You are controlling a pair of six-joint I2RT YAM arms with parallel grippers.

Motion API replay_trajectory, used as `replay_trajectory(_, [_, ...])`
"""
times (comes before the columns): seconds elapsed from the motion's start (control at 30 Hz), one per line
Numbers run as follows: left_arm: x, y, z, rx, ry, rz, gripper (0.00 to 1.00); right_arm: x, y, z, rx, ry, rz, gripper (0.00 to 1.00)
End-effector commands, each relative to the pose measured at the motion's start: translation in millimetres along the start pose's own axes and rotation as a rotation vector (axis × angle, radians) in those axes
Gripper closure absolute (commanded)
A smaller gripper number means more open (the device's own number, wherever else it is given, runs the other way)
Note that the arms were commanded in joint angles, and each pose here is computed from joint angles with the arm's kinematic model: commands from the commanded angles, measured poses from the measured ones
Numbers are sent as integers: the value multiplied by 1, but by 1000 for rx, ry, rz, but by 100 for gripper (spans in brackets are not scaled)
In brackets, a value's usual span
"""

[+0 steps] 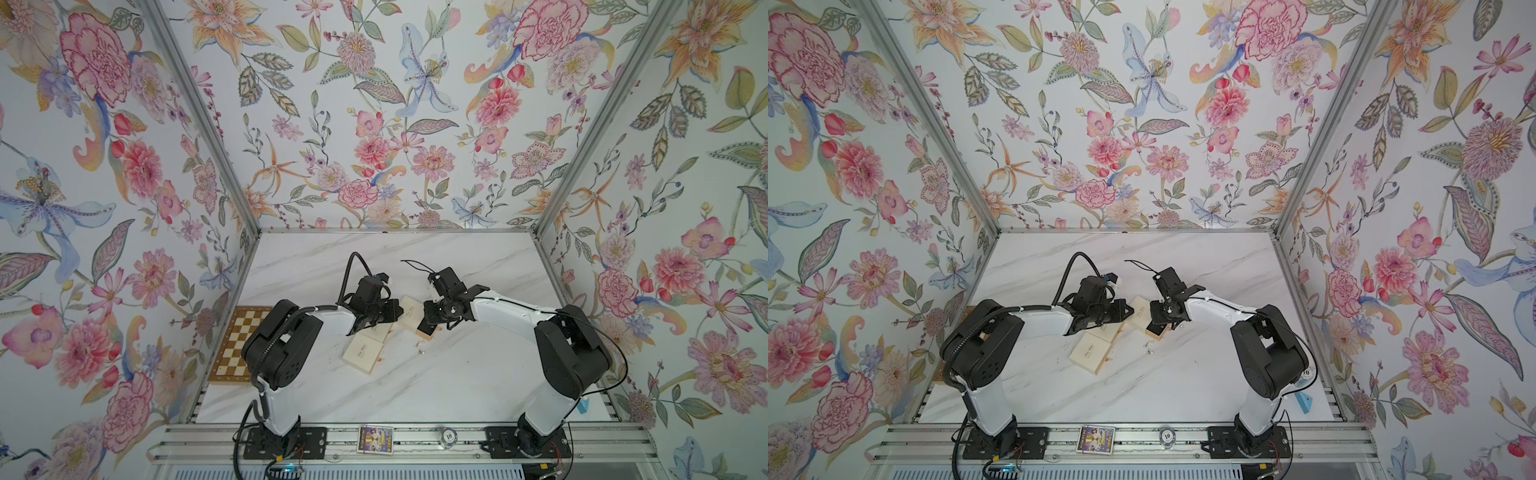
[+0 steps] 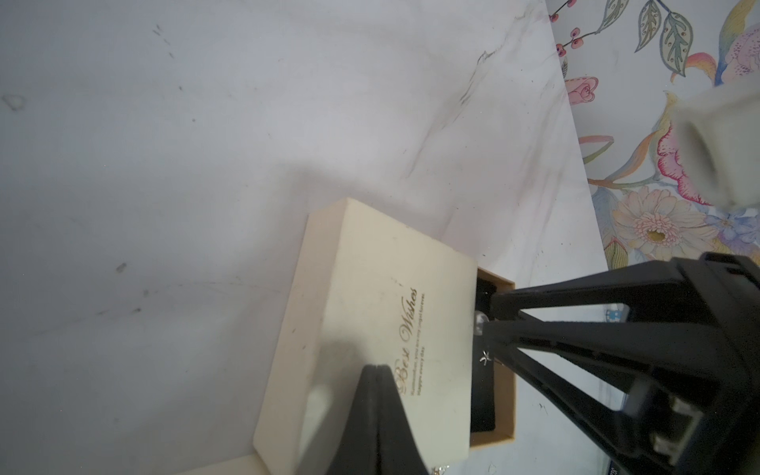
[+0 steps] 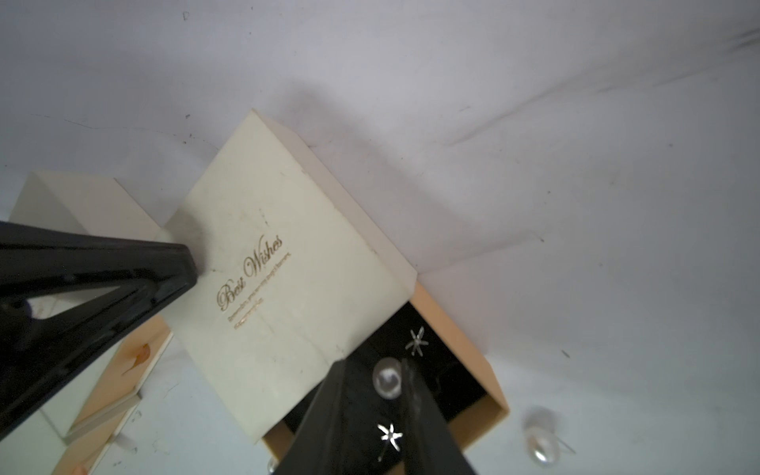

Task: Take out the earrings from the drawer-style jewelry box
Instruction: Pick up the earring from the drawer.

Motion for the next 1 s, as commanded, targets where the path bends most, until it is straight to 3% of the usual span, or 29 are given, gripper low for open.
replay_trajectory(0.0, [16,-3,16,74,-43,-72,100,0,4,0,24,6,27,75])
replay_trajectory(0.97, [17,-2,17,76,-46,-72,100,-3,10,-1,23,8,27,75])
Point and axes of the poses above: each gripper's point midway between its finger pads, its own y axis out along the fingers, its own x axis along the line the jaws close on, z = x × y, the point moved 10 cm from there along -y, back along the fingers, and after that the axes turned 1 degree about y, right-handed, at the moved point
